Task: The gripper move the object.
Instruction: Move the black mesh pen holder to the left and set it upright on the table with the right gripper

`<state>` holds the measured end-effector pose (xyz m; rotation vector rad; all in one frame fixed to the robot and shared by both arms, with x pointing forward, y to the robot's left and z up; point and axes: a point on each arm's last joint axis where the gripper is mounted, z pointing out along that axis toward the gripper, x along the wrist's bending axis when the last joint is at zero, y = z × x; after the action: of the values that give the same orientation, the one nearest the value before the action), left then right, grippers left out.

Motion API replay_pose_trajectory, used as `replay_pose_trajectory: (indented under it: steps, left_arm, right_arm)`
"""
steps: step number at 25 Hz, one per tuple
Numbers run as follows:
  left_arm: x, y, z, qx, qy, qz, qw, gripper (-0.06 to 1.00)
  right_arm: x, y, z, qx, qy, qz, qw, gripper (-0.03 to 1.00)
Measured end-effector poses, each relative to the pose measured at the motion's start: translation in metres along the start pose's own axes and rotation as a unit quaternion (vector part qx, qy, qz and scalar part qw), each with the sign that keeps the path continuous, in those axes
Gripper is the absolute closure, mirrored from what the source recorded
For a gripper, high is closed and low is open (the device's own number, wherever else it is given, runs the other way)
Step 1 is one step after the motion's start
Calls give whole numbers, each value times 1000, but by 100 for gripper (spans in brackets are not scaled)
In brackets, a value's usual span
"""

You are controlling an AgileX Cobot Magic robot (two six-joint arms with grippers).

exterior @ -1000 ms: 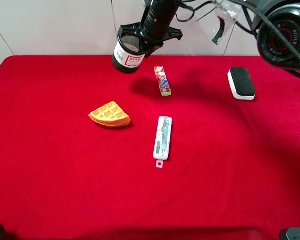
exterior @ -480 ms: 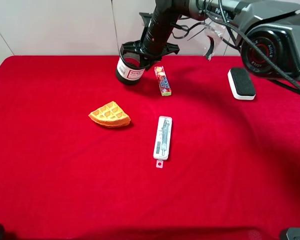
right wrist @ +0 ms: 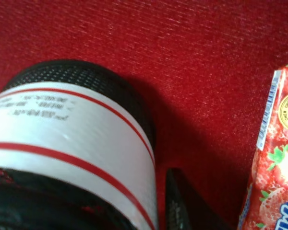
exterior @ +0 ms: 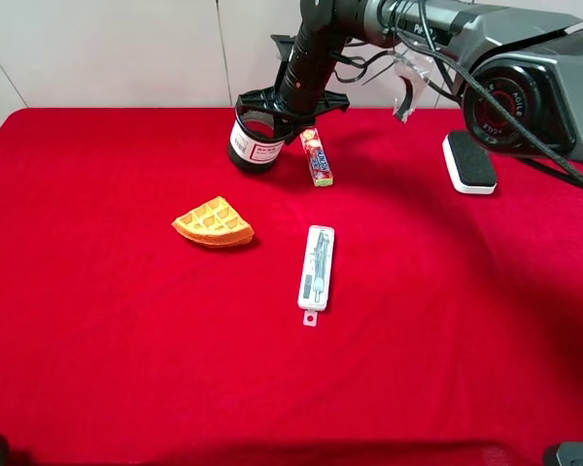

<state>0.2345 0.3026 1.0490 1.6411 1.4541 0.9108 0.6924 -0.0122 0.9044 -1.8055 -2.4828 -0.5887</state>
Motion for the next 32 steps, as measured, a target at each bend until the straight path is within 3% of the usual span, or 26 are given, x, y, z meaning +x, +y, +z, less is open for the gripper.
replay_pose_trajectory:
  steps: [4,11,14,23,32]
  left_arm:
    - [0,0,0,0,0,0,1000,-5]
    - [0,0,0,0,0,0,1000,-5]
    - [0,0,0,0,0,0,1000,-5]
    - [0,0,0,0,0,0,1000,-5]
    - [0,0,0,0,0,0,1000,-5]
  right_arm:
    - [0,0,0,0,0,0,1000,89]
    - [0,0,0,-1,1,1,1000,53]
    - [2,2,-3,-5,4,1,1000,46]
    - [14,23,-41,-45,21,-12,999,44]
    - [21,29,-71,-46,19,-25,998,44]
